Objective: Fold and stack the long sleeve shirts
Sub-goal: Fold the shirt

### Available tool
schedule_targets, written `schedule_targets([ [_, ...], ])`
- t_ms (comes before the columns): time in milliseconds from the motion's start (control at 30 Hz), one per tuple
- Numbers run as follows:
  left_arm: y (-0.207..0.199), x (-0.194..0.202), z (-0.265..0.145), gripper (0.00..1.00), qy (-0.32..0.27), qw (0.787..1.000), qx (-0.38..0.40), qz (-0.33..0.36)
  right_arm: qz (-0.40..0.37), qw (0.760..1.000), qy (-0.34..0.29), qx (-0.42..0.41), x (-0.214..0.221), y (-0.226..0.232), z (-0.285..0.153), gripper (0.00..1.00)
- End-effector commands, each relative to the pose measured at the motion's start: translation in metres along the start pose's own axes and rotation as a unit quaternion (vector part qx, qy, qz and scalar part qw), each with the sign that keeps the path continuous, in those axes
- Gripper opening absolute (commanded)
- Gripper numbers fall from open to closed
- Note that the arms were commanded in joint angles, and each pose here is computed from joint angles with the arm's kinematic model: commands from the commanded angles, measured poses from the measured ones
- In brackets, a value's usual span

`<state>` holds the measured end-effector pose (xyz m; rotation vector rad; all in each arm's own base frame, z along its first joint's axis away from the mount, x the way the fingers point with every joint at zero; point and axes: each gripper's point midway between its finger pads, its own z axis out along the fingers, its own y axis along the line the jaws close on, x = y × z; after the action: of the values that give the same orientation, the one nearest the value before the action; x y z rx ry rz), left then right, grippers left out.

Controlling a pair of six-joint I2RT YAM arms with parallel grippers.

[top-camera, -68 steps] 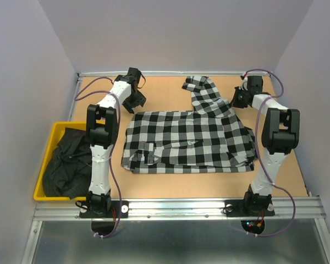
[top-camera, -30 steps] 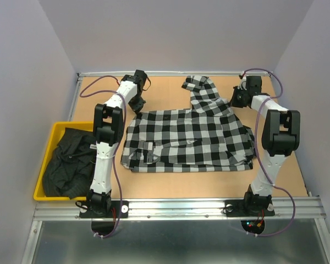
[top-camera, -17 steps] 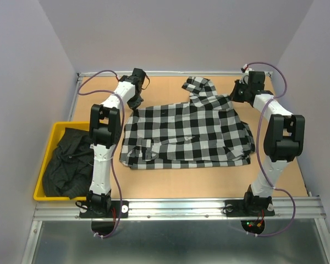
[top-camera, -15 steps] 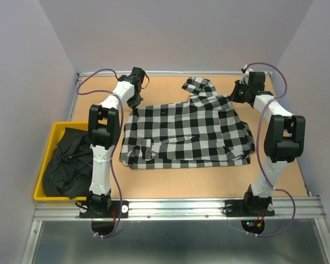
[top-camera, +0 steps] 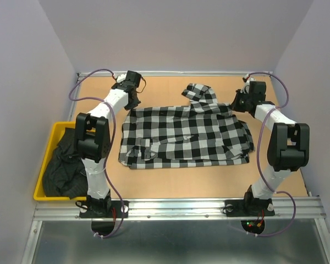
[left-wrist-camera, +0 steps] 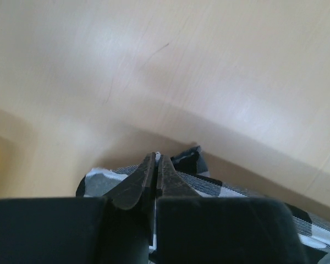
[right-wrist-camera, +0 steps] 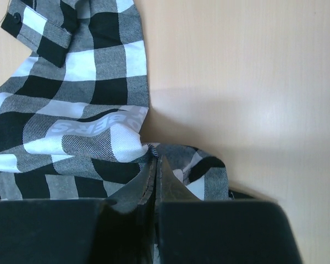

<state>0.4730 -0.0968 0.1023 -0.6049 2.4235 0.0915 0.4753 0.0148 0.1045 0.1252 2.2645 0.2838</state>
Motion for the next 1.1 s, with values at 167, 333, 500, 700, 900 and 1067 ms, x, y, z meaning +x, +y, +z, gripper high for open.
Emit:
schedule_targets([
  [167,0.024,0.017,-0.024,0.06,-0.039,0.999,-0.012,0.028,0.027,0.997,-0.067,0.042,-0.011,-0.012,-0.024,0.01],
  [333,0.04,0.036,-0.026,0.1,-0.035,0.999,-0.023,0.015,0.06,0.993,-0.083,0.056,0.001,-0.017,-0.03,0.05],
  [500,0.053,0.064,-0.025,0.19,-0.018,0.999,-0.026,0.019,0.104,0.99,-0.074,0.058,0.033,-0.019,-0.029,0.09],
  [700,0.059,0.086,-0.029,0.4,-0.002,1.0,-0.019,0.023,0.128,0.988,-0.066,0.054,0.051,-0.017,-0.035,0.21],
  [900,0.059,0.071,-0.057,0.6,-0.029,0.999,0.012,0.021,0.12,0.987,-0.102,0.016,0.023,0.002,-0.058,0.55],
  [1067,0.036,0.044,-0.086,0.83,-0.062,0.995,0.077,0.018,0.1,0.99,-0.095,-0.029,0.001,0.022,-0.06,0.68],
])
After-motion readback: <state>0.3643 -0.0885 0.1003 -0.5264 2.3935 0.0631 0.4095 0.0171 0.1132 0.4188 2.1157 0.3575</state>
